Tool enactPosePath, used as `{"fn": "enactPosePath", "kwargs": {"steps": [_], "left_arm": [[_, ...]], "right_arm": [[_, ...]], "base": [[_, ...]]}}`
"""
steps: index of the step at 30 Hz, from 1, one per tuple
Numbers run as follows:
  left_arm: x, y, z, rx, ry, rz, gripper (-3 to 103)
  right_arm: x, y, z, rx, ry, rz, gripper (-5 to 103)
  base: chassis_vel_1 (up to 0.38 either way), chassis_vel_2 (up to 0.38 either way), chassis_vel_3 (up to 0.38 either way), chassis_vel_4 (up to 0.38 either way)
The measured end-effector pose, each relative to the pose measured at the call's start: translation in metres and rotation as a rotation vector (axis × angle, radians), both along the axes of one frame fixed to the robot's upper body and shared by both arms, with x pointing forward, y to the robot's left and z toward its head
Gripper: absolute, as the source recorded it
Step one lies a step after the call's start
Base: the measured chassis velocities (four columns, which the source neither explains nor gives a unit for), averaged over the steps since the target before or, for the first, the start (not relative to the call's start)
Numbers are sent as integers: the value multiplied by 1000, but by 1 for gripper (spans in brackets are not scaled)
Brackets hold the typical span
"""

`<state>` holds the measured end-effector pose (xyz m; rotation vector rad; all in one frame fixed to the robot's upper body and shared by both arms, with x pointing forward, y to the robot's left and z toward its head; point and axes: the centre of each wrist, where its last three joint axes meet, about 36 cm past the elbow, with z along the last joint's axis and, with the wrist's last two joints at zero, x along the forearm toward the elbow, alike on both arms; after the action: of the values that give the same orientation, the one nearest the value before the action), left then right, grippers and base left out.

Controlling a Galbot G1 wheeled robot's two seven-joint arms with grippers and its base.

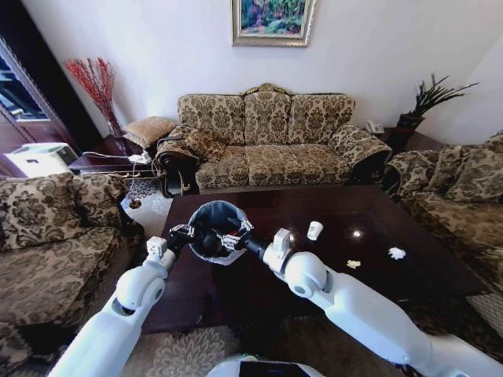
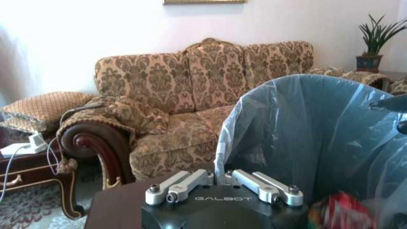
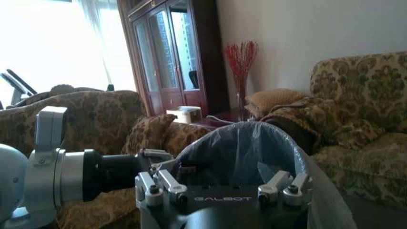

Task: Move to the front of the table and place the trash on the table into the trash bin.

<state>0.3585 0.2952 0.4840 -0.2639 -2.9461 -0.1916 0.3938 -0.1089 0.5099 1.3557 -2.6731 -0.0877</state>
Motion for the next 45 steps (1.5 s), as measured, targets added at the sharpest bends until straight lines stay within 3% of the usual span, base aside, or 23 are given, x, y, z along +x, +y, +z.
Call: {"fn": "enactPosePath", "kwargs": {"steps": [5, 12, 15, 16, 19, 21, 23, 24, 27, 33, 43, 45], "left_arm": [[0, 1, -1, -1, 1, 4, 3], [2, 2, -9, -2, 13, 20, 3], [0, 5, -11, -9, 4, 44, 3], [0, 5, -11, -9, 4, 44, 3], [-8, 4, -9, -23, -13, 72, 3], [-8, 3, -9, -27, -16, 73, 3], [-9, -1, -7, -37, -22, 68, 3], [-9, -1, -7, -37, -22, 68, 3], [-10, -4, -8, -43, -21, 67, 3], [-12, -5, -9, -44, -19, 69, 3], [-13, -7, -10, -45, -19, 64, 3], [-13, -6, -9, -44, -19, 65, 3]], "right_arm": [[-2, -2, 7, 35, -44, -14, 99], [-2, -23, 33, 75, -138, -108, 100], [6, -42, 28, 19, -188, -243, 100], [6, -42, 28, 19, -188, -243, 100], [19, -69, -5, -94, -209, -388, 100], [20, -76, -17, -117, -200, -431, 100], [23, -103, -53, -171, -174, -571, 100], [23, -103, -53, -171, -174, -571, 100], [25, -146, -96, -216, -126, -731, 100], [16, -181, -130, -239, -72, -819, 100], [18, -190, -158, -245, -39, -881, 100], [27, -181, -168, -228, -22, -949, 100]], "base": [[0, 0, 0, 0], [0, 0, 0, 0], [0, 0, 0, 0], [0, 0, 0, 0], [0, 0, 0, 0], [0, 0, 0, 0], [0, 0, 0, 0], [0, 0, 0, 0], [0, 0, 0, 0], [0, 0, 0, 0], [-74, -70, 85, 82], [-112, -92, 118, 105]]}}
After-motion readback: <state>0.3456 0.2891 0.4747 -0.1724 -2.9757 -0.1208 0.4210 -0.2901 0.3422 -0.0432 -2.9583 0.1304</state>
